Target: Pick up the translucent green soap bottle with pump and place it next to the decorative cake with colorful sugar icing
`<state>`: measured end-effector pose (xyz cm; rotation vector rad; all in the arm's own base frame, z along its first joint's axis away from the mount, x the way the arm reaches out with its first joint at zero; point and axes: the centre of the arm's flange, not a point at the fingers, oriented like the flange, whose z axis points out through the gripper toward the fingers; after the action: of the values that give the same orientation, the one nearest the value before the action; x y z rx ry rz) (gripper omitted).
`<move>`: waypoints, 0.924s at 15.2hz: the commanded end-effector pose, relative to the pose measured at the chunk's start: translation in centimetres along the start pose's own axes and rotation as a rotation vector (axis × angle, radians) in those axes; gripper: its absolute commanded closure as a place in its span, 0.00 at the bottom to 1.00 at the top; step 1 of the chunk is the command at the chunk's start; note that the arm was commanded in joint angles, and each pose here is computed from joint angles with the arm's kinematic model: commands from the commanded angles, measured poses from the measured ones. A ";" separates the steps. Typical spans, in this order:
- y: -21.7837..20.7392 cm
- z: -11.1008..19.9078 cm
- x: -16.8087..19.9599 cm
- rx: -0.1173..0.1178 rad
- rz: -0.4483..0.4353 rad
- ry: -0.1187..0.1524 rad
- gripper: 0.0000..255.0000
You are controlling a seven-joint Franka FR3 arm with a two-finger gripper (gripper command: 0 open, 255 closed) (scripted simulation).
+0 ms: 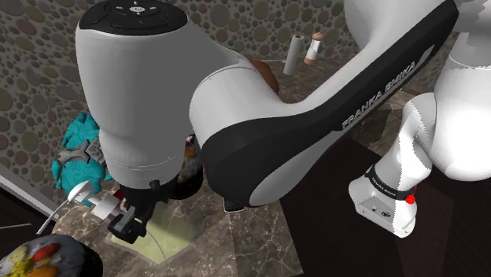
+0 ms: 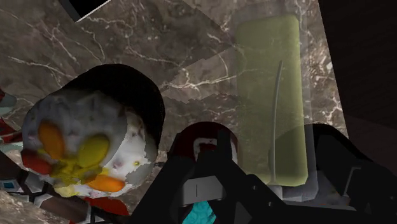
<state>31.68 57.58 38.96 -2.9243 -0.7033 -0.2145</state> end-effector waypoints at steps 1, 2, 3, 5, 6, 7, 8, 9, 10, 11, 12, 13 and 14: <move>0.1 1.0 0.0 0.001 0.000 0.001 1.00; 0.1 1.5 -0.1 0.001 0.000 0.001 1.00; 0.1 2.1 -0.2 0.001 0.000 0.001 1.00; 0.2 3.1 -0.4 0.001 0.000 0.001 1.00; 0.3 3.6 -0.5 0.001 0.000 0.001 1.00; 0.3 4.1 -0.6 0.001 0.000 0.001 1.00; 0.4 4.6 -0.7 0.001 0.000 0.001 1.00; 0.4 5.3 -0.8 0.001 0.000 0.001 1.00; 0.4 5.3 -0.8 0.001 0.000 0.001 1.00; 0.4 5.3 -0.8 0.001 0.000 0.001 1.00; 0.4 5.3 -0.8 0.001 0.000 0.001 1.00; 0.4 5.3 -0.8 0.001 0.000 0.001 1.00; 0.4 5.3 -0.8 0.001 0.000 0.001 1.00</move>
<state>31.91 57.83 34.47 -2.9095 -0.6987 -0.2355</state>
